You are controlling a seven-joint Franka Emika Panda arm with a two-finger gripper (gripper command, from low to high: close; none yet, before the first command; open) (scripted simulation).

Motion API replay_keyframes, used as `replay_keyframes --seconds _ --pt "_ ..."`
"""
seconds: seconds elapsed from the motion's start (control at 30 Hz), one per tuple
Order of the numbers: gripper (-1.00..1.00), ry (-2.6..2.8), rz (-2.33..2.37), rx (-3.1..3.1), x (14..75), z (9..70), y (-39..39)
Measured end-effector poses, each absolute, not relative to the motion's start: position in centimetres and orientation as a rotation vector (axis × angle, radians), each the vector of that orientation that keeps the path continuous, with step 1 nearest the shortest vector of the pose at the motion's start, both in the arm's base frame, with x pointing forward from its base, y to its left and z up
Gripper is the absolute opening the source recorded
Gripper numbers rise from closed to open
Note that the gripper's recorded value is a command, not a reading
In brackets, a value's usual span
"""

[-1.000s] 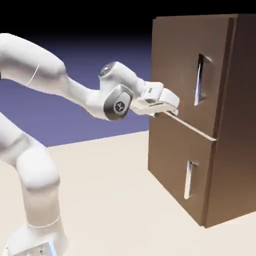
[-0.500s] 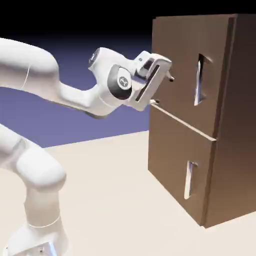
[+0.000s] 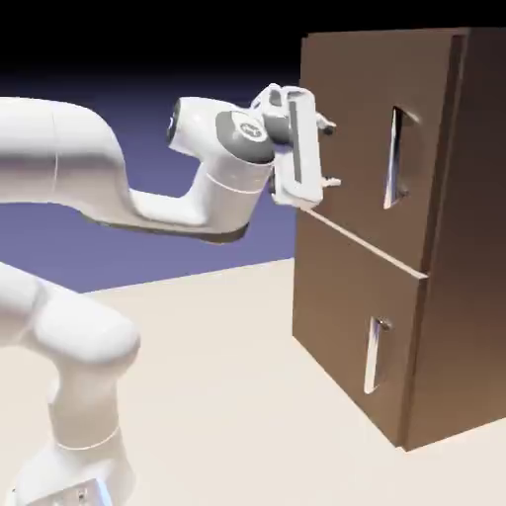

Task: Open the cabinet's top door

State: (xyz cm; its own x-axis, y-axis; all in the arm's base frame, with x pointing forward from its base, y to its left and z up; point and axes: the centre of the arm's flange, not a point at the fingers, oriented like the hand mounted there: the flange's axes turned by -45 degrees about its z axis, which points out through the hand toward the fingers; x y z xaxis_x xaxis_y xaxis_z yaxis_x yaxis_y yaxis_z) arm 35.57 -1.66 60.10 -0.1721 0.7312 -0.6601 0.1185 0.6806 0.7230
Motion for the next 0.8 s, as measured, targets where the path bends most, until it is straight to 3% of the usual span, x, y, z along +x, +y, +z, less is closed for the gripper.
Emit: replay_keyframes --seconds 0.6,0.77,0.8 --pt "0.00 1.571 0.035 -0.035 37.9 57.6 -8.5" --pt "0.00 1.571 0.035 -0.035 42.9 57.6 -8.2" --pt "-1.00 1.571 0.035 -0.035 42.9 57.6 -8.2"
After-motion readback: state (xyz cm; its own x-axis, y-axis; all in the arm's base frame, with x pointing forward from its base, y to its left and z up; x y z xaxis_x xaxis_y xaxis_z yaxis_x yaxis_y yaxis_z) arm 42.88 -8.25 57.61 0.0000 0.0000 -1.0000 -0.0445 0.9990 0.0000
